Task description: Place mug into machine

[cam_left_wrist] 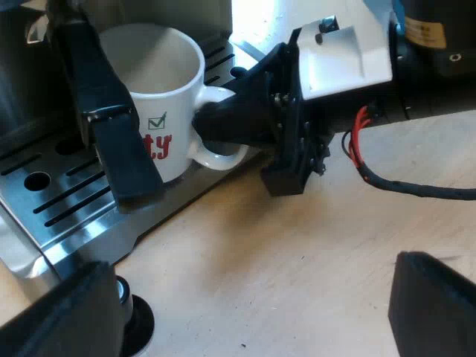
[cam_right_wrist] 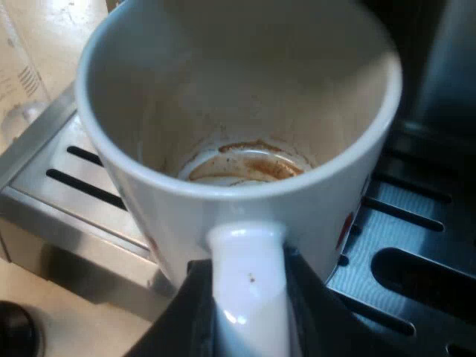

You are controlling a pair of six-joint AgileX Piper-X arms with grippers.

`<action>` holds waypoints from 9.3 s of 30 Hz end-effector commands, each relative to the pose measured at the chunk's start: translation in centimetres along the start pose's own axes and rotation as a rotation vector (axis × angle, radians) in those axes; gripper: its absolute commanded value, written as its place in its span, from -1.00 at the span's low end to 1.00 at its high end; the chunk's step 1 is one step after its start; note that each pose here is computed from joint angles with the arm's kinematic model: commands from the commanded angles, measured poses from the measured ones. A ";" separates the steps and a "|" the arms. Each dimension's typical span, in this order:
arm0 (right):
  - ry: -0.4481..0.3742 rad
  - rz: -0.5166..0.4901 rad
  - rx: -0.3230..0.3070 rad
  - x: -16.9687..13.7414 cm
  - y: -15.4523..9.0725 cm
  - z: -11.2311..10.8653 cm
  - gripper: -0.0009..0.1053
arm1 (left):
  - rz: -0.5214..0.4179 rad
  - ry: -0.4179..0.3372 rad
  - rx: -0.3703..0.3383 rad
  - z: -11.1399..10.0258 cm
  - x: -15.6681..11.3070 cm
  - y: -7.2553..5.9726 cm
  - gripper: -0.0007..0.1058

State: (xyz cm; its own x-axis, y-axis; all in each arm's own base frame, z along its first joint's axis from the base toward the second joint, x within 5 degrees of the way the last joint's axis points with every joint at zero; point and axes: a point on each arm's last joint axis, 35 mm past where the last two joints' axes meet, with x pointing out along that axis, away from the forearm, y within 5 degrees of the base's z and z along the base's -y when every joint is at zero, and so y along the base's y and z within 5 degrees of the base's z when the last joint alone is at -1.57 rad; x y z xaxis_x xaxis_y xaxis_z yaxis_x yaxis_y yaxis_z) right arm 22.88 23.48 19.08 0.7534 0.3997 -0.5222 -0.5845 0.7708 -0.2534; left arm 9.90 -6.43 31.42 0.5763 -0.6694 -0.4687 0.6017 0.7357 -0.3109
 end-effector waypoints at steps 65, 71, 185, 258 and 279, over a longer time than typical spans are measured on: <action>-0.161 -0.077 0.064 -8.4 0.0 -2.8 -0.23 | -0.008 -0.011 0.005 0.2 -0.1 -0.1 0.50; -0.166 -0.058 -0.011 -8.1 0.3 -3.9 -0.23 | -0.008 -0.011 0.005 0.2 -0.1 -0.1 0.50; -0.354 -0.129 0.019 -10.9 3.2 3.4 -0.35 | -0.016 -0.060 0.022 0.5 -0.6 -0.4 0.50; -0.337 -0.150 0.035 -5.2 0.7 11.3 -0.98 | 0.023 -0.410 0.113 0.8 -6.2 -2.0 0.24; -0.345 -0.149 0.043 -3.8 0.4 11.8 -0.98 | 0.023 -0.410 0.113 0.8 -6.2 -2.0 0.24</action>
State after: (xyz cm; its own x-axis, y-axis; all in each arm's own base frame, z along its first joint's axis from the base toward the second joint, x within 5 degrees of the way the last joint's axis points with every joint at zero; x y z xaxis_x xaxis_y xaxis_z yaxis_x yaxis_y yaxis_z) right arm 22.95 28.04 29.67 0.8832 0.4200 -0.2087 -0.4649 0.8429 -0.2710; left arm 5.67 -3.90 35.19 0.7422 -0.6587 -0.1235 0.6312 0.7490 -0.2017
